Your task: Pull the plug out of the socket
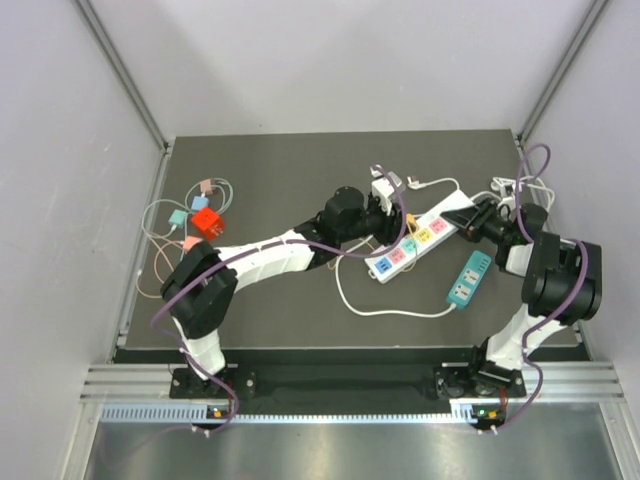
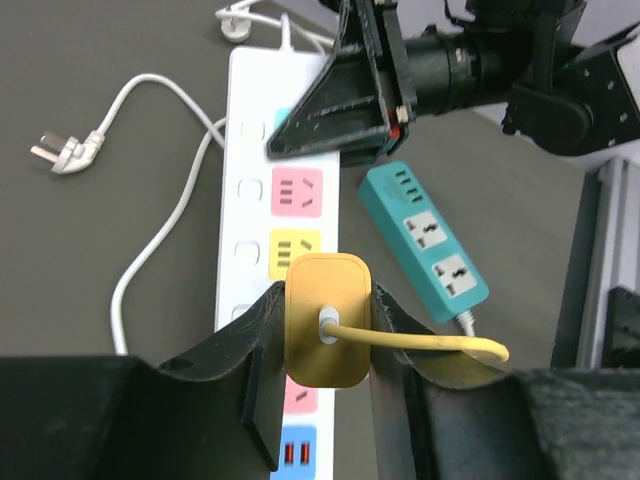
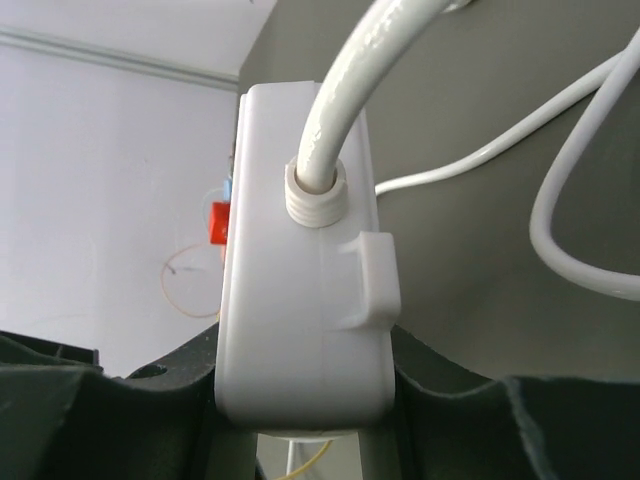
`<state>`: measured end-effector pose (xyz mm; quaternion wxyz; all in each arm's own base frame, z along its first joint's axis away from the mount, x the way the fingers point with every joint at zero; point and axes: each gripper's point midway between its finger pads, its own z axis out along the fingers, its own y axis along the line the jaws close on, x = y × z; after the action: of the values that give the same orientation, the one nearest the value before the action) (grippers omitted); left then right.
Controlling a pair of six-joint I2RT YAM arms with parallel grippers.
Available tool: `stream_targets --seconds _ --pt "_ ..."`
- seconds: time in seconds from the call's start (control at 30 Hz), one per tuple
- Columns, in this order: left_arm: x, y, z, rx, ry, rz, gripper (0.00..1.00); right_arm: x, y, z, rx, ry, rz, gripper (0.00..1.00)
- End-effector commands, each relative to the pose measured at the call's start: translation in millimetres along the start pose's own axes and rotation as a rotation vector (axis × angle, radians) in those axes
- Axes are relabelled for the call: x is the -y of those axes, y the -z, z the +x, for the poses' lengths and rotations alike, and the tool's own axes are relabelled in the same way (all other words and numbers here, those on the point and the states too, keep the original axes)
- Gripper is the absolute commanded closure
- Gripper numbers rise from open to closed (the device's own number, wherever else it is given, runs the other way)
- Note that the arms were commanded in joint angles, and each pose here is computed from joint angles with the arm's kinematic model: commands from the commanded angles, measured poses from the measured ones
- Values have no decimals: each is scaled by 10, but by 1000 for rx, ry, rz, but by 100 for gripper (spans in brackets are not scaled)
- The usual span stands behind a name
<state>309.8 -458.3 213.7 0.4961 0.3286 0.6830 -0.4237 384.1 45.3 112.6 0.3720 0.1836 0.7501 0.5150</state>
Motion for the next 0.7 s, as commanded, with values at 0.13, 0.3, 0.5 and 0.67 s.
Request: stream_targets --seconds 0.13,0.3,0.5,0.67 --pt "-140 324 187 -104 -153 -87 100 -353 110 -273 106 33 -167 100" --pt "-251 455 255 -132 -177 -155 100 -587 181 -319 133 77 -225 100" --pt "-204 588 99 -121 -225 -151 100 -319 240 -374 188 48 -93 100" --pt "-121 853 -292 -55 -273 -180 100 -44 248 -381 185 35 14 100"
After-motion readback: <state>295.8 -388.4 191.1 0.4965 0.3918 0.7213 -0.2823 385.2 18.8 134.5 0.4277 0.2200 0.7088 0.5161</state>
